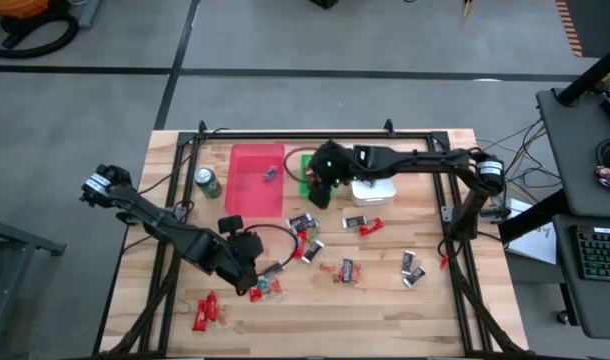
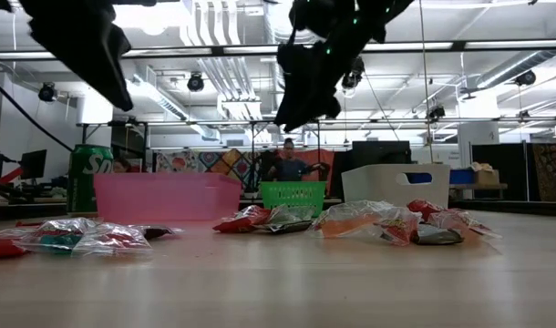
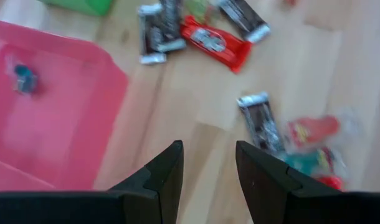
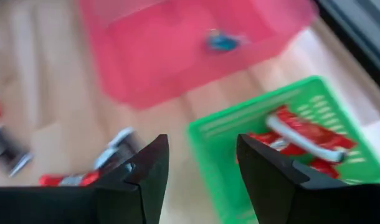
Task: Sort candy
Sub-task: Put the brown chocolate into the white bin
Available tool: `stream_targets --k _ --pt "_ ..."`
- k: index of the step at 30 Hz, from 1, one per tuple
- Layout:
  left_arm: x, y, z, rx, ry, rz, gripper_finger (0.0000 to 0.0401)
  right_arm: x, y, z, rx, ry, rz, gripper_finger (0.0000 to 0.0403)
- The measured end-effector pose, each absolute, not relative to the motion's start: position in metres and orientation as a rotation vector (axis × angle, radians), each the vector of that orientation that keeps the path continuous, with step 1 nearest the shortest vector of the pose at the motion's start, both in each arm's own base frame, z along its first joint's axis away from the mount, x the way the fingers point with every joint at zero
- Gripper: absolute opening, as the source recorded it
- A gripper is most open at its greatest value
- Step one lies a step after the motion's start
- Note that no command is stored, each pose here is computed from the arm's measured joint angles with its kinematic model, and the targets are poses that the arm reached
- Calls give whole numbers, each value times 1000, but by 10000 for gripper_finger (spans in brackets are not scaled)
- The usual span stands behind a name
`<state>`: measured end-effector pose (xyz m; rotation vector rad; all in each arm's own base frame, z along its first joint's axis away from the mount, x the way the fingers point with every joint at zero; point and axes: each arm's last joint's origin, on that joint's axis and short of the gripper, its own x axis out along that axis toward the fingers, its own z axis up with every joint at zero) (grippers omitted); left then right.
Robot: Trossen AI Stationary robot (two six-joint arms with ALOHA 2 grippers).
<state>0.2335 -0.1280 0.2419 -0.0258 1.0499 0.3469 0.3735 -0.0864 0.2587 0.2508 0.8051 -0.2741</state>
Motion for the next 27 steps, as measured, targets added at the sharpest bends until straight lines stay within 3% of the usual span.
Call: stream_targets --k 12,27 --pt "241 -151 217 -68 965 319 131 376 -17 254 120 898 -81 180" --pt "242 -146 142 -93 721 376 133 363 41 234 -15 769 132 180"
